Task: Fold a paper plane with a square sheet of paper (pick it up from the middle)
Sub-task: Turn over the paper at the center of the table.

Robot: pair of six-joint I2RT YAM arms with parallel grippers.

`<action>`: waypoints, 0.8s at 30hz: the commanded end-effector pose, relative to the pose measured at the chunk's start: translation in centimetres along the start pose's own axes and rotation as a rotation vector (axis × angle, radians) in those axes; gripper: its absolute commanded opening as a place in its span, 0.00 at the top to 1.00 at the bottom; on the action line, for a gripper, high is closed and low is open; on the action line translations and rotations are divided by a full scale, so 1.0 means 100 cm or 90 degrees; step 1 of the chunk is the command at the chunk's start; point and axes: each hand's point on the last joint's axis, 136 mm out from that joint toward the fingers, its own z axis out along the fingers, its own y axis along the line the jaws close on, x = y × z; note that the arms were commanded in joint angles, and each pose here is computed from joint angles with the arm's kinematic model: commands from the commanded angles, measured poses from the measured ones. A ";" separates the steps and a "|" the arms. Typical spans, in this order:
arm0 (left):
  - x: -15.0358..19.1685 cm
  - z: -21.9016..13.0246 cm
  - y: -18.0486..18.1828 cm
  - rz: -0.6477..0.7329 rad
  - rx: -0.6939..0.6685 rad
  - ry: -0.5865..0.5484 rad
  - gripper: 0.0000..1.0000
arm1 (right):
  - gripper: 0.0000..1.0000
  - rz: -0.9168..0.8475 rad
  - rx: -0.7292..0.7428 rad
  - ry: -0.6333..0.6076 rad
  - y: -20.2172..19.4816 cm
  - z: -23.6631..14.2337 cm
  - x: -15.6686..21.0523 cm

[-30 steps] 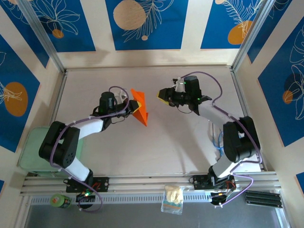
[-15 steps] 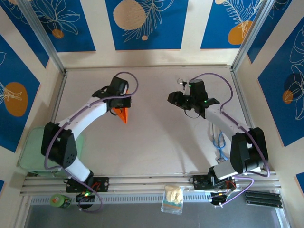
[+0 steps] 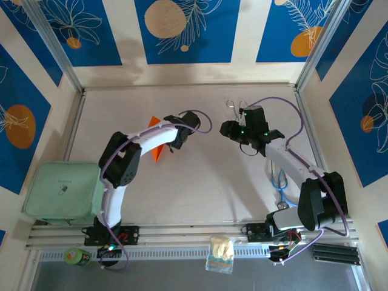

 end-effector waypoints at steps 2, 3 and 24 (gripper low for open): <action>0.000 0.004 -0.007 0.059 -0.053 0.017 0.95 | 0.50 0.008 0.029 -0.006 -0.014 -0.009 0.000; 0.000 0.006 -0.011 0.063 -0.056 0.018 0.95 | 0.50 0.012 0.031 -0.007 -0.016 -0.010 0.000; 0.015 0.015 -0.070 0.033 0.043 0.063 0.71 | 0.51 0.052 0.034 0.016 -0.029 -0.002 0.006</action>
